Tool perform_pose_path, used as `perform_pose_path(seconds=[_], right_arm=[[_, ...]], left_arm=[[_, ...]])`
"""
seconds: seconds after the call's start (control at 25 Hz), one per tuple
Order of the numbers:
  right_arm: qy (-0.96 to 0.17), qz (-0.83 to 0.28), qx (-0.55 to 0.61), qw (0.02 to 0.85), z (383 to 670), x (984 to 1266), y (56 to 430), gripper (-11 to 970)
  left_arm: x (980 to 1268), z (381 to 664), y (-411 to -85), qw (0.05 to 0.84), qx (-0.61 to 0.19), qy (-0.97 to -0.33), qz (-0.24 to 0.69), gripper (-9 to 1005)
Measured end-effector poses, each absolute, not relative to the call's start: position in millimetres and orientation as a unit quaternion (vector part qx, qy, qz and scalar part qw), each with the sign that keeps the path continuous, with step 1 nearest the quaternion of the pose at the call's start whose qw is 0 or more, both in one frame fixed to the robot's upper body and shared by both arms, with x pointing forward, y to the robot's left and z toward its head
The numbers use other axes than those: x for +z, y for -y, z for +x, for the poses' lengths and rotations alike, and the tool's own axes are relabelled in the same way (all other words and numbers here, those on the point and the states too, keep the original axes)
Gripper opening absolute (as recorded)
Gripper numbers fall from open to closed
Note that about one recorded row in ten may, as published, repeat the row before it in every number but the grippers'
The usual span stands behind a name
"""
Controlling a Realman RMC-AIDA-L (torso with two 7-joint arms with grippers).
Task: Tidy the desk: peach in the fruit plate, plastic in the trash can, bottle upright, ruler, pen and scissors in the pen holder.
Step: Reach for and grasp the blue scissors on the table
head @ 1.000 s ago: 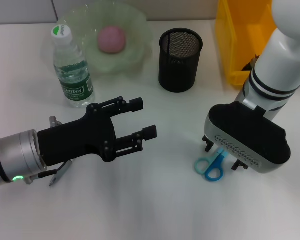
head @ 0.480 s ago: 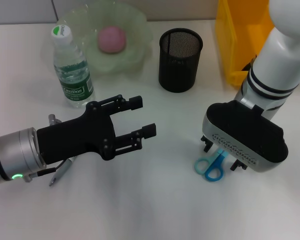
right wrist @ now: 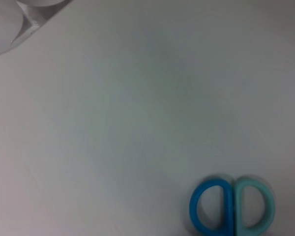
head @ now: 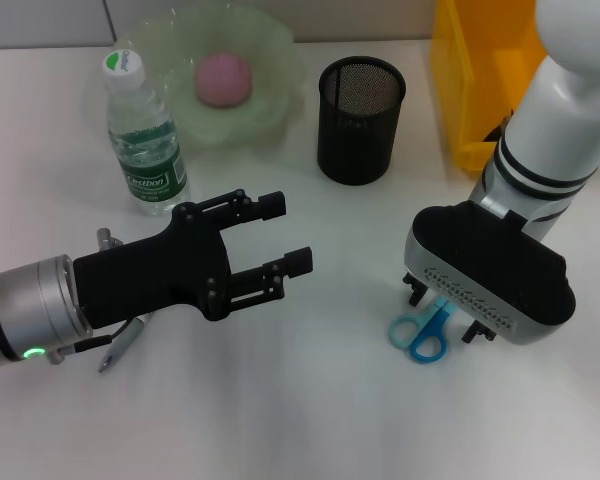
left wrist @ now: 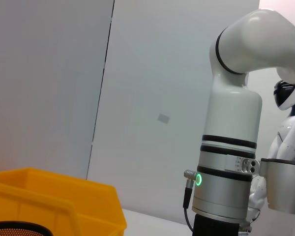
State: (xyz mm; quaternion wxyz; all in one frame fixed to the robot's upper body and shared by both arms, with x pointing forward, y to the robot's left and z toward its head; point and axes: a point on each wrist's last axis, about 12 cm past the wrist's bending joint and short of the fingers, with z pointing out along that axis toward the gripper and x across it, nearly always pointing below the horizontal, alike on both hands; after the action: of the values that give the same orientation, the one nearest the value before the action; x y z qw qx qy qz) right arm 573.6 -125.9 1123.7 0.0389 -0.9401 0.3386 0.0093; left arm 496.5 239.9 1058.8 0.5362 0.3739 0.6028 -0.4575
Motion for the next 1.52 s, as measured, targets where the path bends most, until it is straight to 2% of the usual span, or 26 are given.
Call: perform_pose_path(seconds=[0.8, 1.24, 1.44, 1.52], right_arm=[[-0.337, -0.941, 0.008, 0.035, 574.9, 1121.1, 127.0, 610], [-0.339, -0.939, 0.0, 0.047, 576.7, 1126.1, 123.4, 501], [-0.341, -0.939, 0.001, 0.043, 575.8, 1124.8, 124.6, 385], [-0.342, -0.939, 0.001, 0.042, 575.6, 1124.6, 124.7, 386]], left_arm=[[1059.3, 498.0, -240.0, 0.539, -0.455, -0.604, 0.373, 697], [1059.8, 498.0, -239.9, 0.539, -0.456, -0.602, 0.373, 697], [1059.8, 497.7, -240.0, 0.539, -0.456, -0.602, 0.373, 697], [1059.7, 497.7, -240.2, 0.539, -0.456, -0.602, 0.373, 697]])
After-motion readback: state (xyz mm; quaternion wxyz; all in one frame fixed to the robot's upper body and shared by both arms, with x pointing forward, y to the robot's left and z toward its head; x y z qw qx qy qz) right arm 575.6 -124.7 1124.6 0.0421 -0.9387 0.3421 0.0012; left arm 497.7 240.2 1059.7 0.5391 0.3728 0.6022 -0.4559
